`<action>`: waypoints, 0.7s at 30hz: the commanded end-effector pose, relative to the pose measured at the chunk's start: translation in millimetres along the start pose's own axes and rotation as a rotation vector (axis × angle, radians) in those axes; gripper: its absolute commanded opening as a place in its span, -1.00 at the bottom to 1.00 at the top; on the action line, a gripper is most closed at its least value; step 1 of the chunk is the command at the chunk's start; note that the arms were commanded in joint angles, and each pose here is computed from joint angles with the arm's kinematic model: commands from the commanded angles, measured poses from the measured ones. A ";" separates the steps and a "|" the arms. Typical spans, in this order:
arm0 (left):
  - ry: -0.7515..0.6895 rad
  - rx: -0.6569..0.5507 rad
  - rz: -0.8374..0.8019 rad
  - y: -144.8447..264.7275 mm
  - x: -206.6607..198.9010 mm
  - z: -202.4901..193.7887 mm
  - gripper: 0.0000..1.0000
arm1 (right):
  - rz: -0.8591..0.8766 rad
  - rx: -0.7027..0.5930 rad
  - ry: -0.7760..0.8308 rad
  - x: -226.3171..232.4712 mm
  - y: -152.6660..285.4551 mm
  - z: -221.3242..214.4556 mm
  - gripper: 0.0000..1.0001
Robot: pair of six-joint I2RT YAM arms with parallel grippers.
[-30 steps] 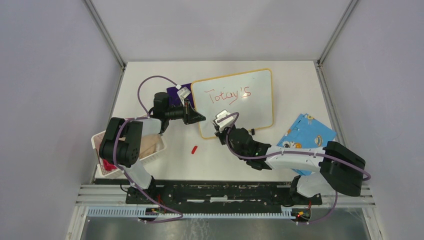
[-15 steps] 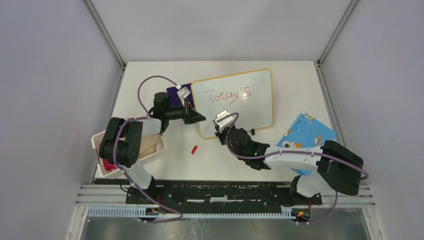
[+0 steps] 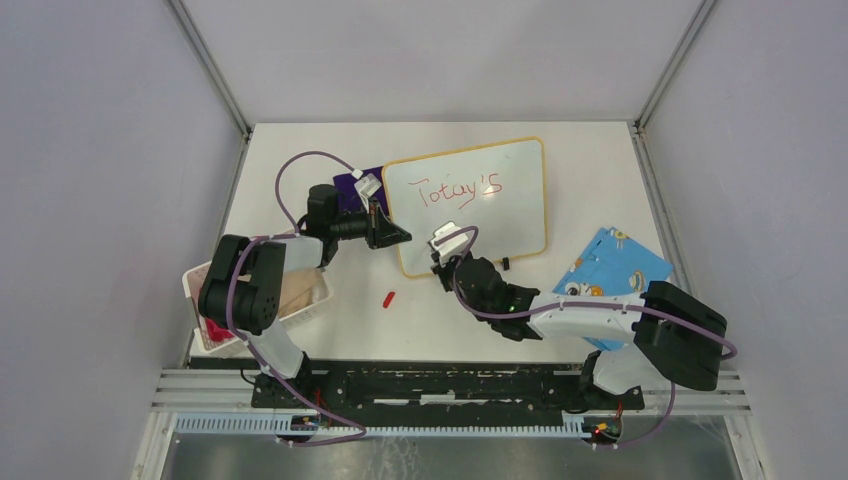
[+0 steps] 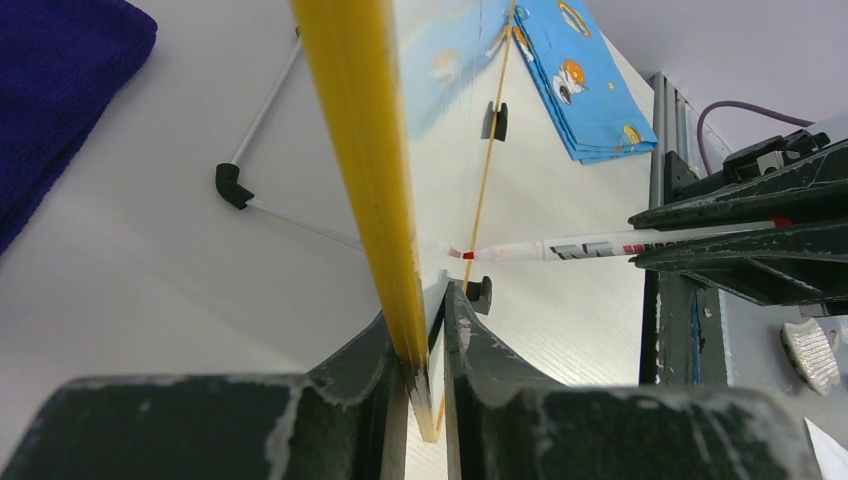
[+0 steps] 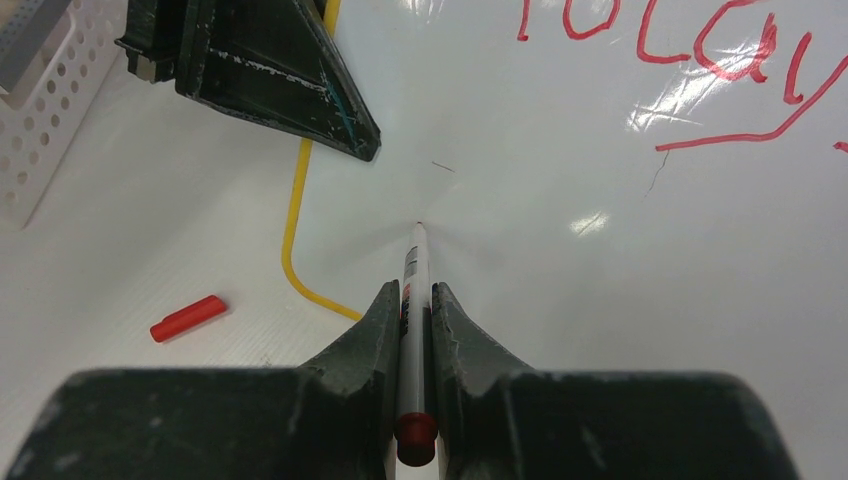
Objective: Write a sentence on the whiteboard
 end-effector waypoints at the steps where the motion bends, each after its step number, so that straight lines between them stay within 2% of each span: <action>1: -0.047 0.090 0.104 -6.9 16.4 -29.5 -0.96 | -0.020 0.002 -0.012 -2.3 0.9 -3.9 -1.00; 13: -0.045 0.093 0.105 -7.1 16.4 -30.7 -0.96 | -0.038 0.033 -0.002 -11.4 8.3 -19.7 -1.00; 21: -0.044 0.095 0.103 -7.7 16.7 -31.2 -0.96 | -0.013 -0.011 -0.038 -9.8 14.3 -4.9 -1.00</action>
Point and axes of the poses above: each gripper's point midway between its finger pads, its own y axis back along the fingers, its own x axis along the line the jaws close on, z = x × y, the point moved 4 cm from there along y, back along the fingers, and after that the axes turned 9 degrees about -y, right-handed, at the moved point
